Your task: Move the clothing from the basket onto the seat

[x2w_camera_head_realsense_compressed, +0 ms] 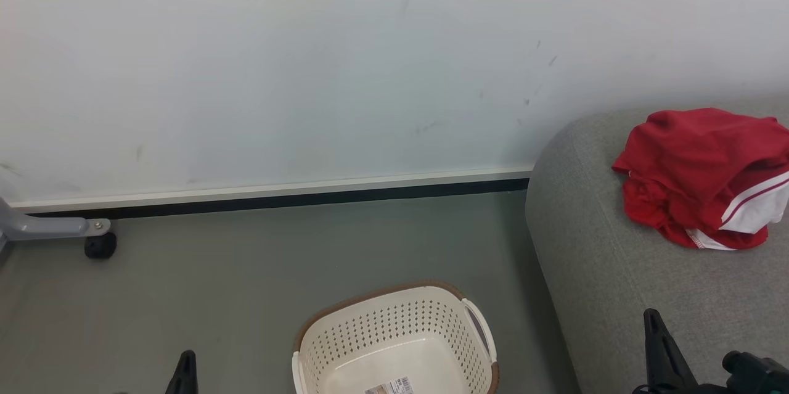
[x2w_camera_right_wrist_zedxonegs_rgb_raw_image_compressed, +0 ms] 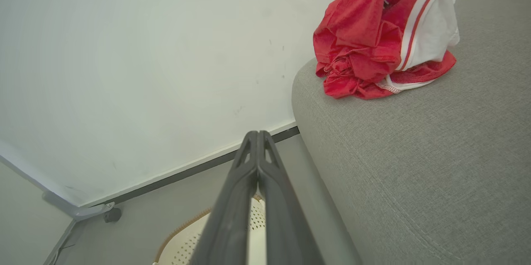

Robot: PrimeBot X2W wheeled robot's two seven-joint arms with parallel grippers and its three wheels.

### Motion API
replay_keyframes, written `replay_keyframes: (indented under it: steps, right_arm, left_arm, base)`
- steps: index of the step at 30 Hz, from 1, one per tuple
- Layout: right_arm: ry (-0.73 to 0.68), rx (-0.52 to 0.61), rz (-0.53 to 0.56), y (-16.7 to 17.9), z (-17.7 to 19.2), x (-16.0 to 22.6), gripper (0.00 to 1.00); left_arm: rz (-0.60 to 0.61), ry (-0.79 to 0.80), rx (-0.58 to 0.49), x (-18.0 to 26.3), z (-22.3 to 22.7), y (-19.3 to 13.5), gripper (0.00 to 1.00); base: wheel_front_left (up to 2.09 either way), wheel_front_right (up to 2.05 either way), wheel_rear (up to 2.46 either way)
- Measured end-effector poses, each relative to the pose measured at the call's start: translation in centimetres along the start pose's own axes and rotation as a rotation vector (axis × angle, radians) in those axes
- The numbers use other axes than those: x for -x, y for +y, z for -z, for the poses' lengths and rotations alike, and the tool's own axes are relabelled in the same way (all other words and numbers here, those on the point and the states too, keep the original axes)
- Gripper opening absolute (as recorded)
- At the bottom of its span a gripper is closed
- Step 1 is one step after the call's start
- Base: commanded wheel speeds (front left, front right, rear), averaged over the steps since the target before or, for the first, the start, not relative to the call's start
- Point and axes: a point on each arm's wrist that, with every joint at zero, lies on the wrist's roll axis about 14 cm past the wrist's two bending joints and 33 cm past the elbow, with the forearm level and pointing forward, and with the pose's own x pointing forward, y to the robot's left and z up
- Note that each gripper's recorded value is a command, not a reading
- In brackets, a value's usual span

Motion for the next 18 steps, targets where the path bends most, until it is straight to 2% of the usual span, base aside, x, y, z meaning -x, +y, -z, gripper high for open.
replay_keyframes:
  steps: [18]
  right_arm:
    - [0.052,-0.230,0.049,-1.3,0.7,-0.7,0.00]
  left_arm:
    - [-0.015,0.034,0.221,-1.1,0.0,0.2,0.00]
  base:
    - [0.00,0.00,0.00]
